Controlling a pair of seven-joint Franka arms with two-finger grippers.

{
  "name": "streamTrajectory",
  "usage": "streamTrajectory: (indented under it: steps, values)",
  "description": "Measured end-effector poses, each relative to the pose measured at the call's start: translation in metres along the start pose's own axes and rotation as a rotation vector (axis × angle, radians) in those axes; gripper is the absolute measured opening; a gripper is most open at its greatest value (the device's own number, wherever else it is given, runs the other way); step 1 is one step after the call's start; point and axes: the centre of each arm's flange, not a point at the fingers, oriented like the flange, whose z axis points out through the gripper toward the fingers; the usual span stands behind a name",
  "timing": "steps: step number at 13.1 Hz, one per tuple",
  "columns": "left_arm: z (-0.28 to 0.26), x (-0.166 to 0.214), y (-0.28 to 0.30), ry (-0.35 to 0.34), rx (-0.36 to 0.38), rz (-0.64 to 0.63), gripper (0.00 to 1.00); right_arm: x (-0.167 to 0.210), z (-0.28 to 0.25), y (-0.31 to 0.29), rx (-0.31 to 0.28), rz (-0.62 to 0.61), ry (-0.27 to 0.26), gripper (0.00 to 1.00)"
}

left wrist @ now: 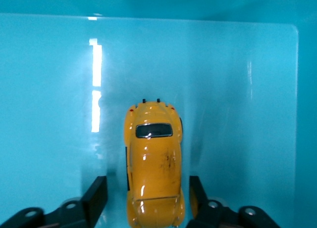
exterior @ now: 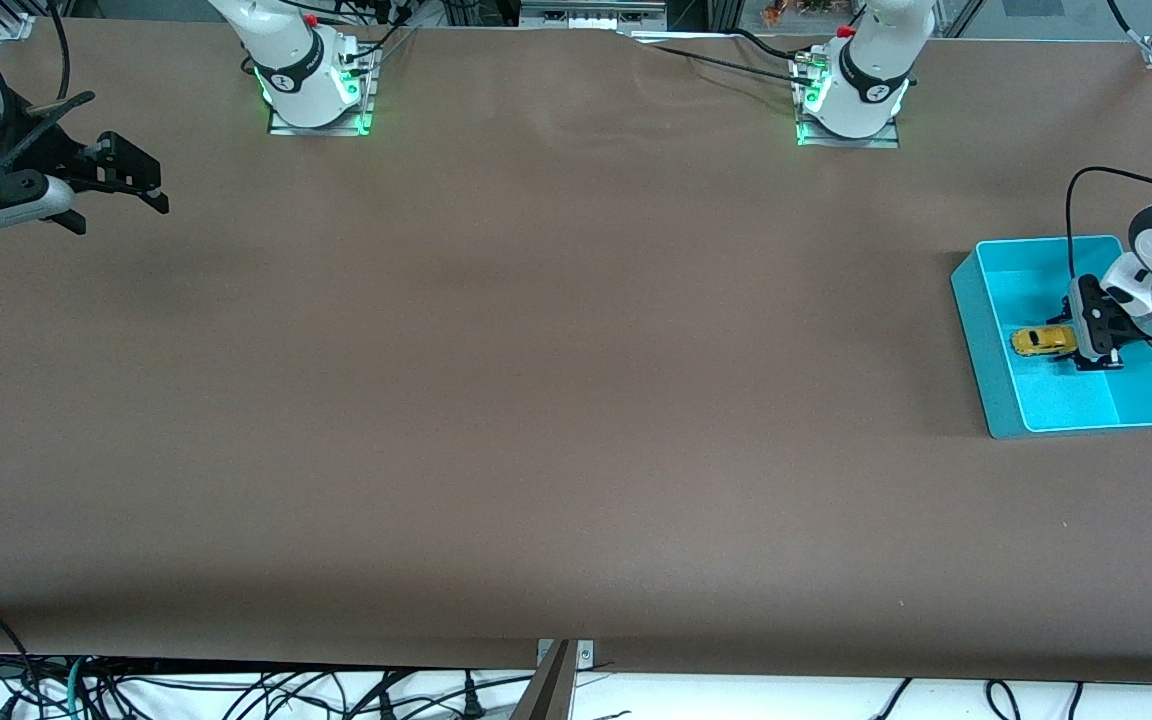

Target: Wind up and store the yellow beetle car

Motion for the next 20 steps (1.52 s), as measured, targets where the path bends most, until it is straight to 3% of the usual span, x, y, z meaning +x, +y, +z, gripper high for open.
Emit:
streamTrajectory:
  steps: [2,6,12,14,20]
  values:
    - [-0.011,-0.001,-0.002,0.000,-0.003,0.001,0.99,0.001,0.002,0.001,-0.001,0.000,-0.004,1.00]
    - [-0.069,0.012,-0.013,-0.002,-0.022,0.027,1.00,0.002,0.004,0.002,0.001,0.000,-0.008,1.00]
    - [-0.162,0.103,-0.049,0.115,0.042,-0.044,1.00,0.002,0.004,0.002,0.001,0.000,-0.009,1.00]
    - [-0.177,0.145,-0.056,0.138,0.041,-0.149,1.00,0.002,0.004,0.002,0.001,0.000,-0.009,1.00]
    - [-0.251,0.327,-0.064,0.186,0.092,-0.557,1.00,0.002,0.005,0.002,0.001,0.001,-0.009,1.00]
